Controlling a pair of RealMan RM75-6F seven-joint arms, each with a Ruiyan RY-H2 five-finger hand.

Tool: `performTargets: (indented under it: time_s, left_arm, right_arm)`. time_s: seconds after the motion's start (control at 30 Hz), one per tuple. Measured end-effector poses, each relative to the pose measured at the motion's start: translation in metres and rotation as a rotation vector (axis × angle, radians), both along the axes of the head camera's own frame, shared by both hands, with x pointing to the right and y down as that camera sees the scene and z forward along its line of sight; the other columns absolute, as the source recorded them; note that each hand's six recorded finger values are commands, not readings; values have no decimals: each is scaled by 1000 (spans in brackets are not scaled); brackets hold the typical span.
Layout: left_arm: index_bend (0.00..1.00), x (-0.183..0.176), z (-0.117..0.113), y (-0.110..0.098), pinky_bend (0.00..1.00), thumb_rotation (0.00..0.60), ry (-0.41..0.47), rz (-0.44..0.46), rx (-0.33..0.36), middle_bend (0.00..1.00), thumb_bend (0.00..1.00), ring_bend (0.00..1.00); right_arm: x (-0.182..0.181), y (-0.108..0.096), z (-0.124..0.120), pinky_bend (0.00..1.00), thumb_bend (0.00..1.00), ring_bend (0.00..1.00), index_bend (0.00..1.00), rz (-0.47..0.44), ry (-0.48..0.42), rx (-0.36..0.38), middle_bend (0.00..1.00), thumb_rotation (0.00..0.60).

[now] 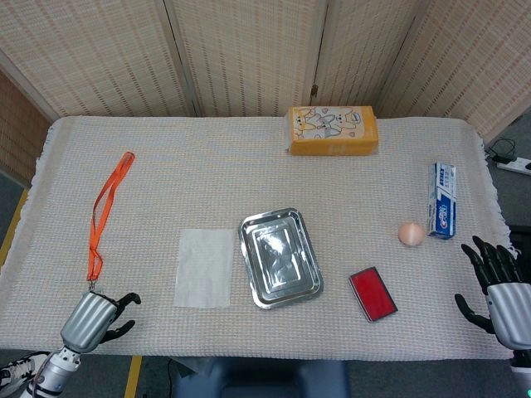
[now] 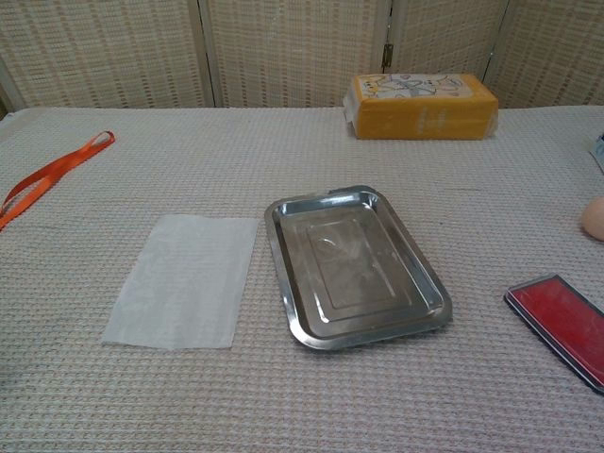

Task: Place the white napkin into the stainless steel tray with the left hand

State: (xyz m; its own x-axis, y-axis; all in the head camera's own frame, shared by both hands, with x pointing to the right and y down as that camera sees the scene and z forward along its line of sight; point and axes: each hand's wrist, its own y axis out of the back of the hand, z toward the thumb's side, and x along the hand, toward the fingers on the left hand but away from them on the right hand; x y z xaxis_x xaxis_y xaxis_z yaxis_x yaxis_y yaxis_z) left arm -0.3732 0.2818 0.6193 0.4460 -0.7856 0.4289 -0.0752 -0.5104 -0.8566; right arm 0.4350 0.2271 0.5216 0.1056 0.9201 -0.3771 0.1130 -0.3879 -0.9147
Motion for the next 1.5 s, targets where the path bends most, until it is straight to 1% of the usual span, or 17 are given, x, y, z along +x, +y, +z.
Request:
performTargets:
  time_s: [0.1, 0.27, 0.37, 0.43, 0.5, 0.7, 0.9, 1.0, 1.1, 1.17, 1.3, 1.5]
  left_arm:
    - [448, 7, 15, 5, 1000, 600, 5, -19, -52, 1000, 254, 1000]
    - [457, 18, 28, 7, 1000, 600, 12, -15, -47, 1000, 270, 1000]
    - [449, 24, 32, 6, 1000, 600, 24, -21, -36, 1000, 349, 1000]
    - [444, 28, 35, 5, 1000, 600, 43, -27, -41, 1000, 401, 1000]
    - [443, 32, 40, 6, 1000, 600, 56, -26, -51, 1000, 419, 1000]
    - [443, 49, 59, 12, 1000, 600, 62, 7, -90, 1000, 417, 1000]
    - [412, 61, 72, 15, 1000, 600, 50, 33, -104, 1000, 415, 1000]
    - [384, 65, 75, 14, 1000, 600, 43, 42, -93, 1000, 410, 1000]
    - [371, 68, 77, 14, 1000, 600, 31, 46, -77, 1000, 380, 1000]
    - [373, 69, 79, 15, 1000, 600, 19, 46, -71, 1000, 359, 1000]
    - [381, 72, 85, 15, 1000, 600, -15, 60, -47, 1000, 358, 1000]
    - [396, 78, 92, 16, 1000, 600, -31, 71, -30, 1000, 358, 1000]
  right_arm:
    - [-2, -1, 2, 0, 402, 0, 0, -5, -3, -4, 0, 600]
    - [-6, -1, 7, 0, 403, 0, 0, -11, -5, -24, 0, 600]
    - [-6, -2, 6, 0, 403, 0, 0, -9, -7, -25, 0, 600]
    - [-7, -2, 6, 0, 402, 0, 0, -10, -9, -23, 0, 600]
    - [-7, -1, 5, 0, 402, 0, 0, -10, -15, -22, 0, 600]
    - [-4, -3, -1, 0, 403, 0, 0, -2, -47, 3, 0, 600]
    - [-3, -2, -3, 0, 402, 0, 0, -6, -51, 3, 0, 600]
    - [-3, -2, -2, 0, 403, 0, 0, -8, -49, -2, 0, 600]
    - [-5, -2, -2, 0, 403, 0, 0, -15, -57, -3, 0, 600]
    - [-5, -2, -3, 0, 402, 0, 0, -16, -58, 7, 0, 600]
    - [-5, -3, -4, 0, 403, 0, 0, -15, -66, 18, 0, 600]
    - [-4, -3, -7, 0, 403, 0, 0, -6, -82, 32, 0, 600]
